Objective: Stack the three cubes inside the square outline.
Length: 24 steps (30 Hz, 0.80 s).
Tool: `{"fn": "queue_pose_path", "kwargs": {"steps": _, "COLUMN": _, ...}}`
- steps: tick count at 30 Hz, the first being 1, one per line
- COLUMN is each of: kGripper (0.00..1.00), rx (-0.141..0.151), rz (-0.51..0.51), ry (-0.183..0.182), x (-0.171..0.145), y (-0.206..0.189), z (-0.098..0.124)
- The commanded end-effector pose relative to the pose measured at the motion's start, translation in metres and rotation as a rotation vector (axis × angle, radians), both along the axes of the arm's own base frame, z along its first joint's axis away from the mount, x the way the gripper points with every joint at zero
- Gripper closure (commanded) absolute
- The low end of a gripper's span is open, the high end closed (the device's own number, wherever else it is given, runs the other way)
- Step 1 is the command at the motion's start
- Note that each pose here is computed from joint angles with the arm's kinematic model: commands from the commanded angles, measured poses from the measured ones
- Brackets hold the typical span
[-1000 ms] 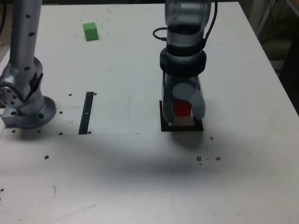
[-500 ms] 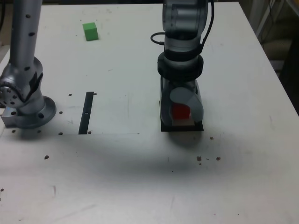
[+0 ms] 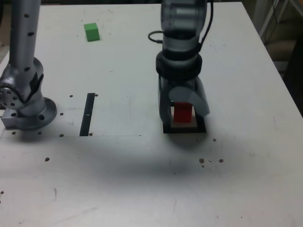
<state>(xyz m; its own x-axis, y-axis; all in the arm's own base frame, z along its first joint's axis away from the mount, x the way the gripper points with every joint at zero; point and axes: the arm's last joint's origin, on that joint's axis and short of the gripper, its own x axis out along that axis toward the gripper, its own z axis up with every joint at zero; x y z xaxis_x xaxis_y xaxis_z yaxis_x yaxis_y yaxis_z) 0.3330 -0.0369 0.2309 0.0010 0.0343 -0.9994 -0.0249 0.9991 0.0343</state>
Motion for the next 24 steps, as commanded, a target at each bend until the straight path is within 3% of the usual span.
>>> {"fn": "queue_pose_path", "kwargs": {"steps": 1, "kGripper": 0.01, "rx": 0.013, "rz": 0.021, "ry": -0.004, "x": -0.005, "y": 0.006, "z": 0.009}}
{"fn": "queue_pose_path", "kwargs": {"steps": 9, "kGripper": 0.01, "rx": 0.031, "rz": 0.078, "ry": 0.023, "x": -0.013, "y": 0.035, "z": 0.025}}
{"fn": "queue_pose_path", "kwargs": {"steps": 24, "kGripper": 0.01, "rx": 0.011, "rz": 0.181, "ry": 0.060, "x": 0.000, "y": 0.127, "z": 0.047}}
